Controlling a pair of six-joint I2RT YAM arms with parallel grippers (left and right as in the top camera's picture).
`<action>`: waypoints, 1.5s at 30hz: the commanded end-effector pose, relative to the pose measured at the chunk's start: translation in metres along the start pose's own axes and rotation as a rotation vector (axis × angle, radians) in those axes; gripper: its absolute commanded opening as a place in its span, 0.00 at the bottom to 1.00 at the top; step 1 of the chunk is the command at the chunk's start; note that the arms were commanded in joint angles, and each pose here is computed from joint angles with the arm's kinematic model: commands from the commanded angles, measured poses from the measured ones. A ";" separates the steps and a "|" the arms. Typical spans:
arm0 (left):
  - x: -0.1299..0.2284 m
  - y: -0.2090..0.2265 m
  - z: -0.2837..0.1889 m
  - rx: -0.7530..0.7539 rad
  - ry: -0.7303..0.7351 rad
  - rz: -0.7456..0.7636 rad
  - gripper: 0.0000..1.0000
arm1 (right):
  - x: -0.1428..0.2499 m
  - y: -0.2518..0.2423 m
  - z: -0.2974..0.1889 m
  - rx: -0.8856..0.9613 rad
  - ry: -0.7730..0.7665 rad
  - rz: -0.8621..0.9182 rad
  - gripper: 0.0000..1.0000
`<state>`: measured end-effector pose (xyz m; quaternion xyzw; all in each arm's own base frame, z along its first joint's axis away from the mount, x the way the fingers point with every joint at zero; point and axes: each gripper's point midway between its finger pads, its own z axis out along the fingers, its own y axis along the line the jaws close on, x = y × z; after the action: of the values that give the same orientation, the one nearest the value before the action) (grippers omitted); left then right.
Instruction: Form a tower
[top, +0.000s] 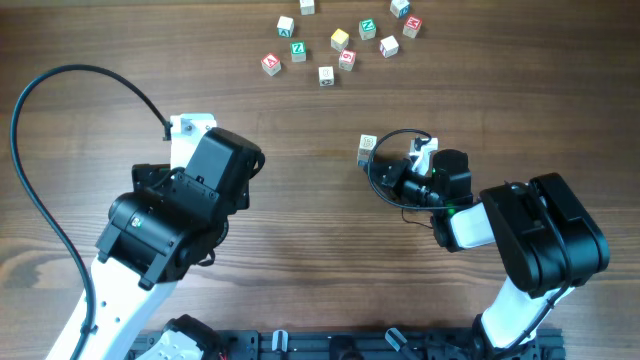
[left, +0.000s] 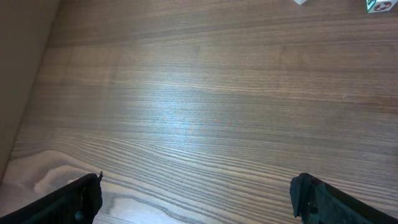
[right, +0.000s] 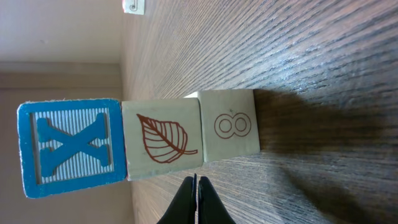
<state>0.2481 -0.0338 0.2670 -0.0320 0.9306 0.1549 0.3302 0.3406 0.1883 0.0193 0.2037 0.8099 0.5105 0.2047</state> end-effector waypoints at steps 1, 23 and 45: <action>-0.001 0.002 -0.002 0.000 -0.008 0.000 1.00 | -0.012 0.005 -0.001 -0.009 -0.037 -0.032 0.05; -0.001 0.002 -0.002 0.000 -0.008 0.000 1.00 | -0.013 0.004 -0.001 -0.008 -0.040 -0.026 0.05; -0.001 0.002 -0.002 0.000 -0.008 0.000 1.00 | -0.005 0.000 -0.001 0.003 -0.002 -0.002 0.05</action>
<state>0.2481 -0.0338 0.2670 -0.0320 0.9306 0.1549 0.3302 0.3429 0.1826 0.0154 0.2164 0.8118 0.5015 0.2066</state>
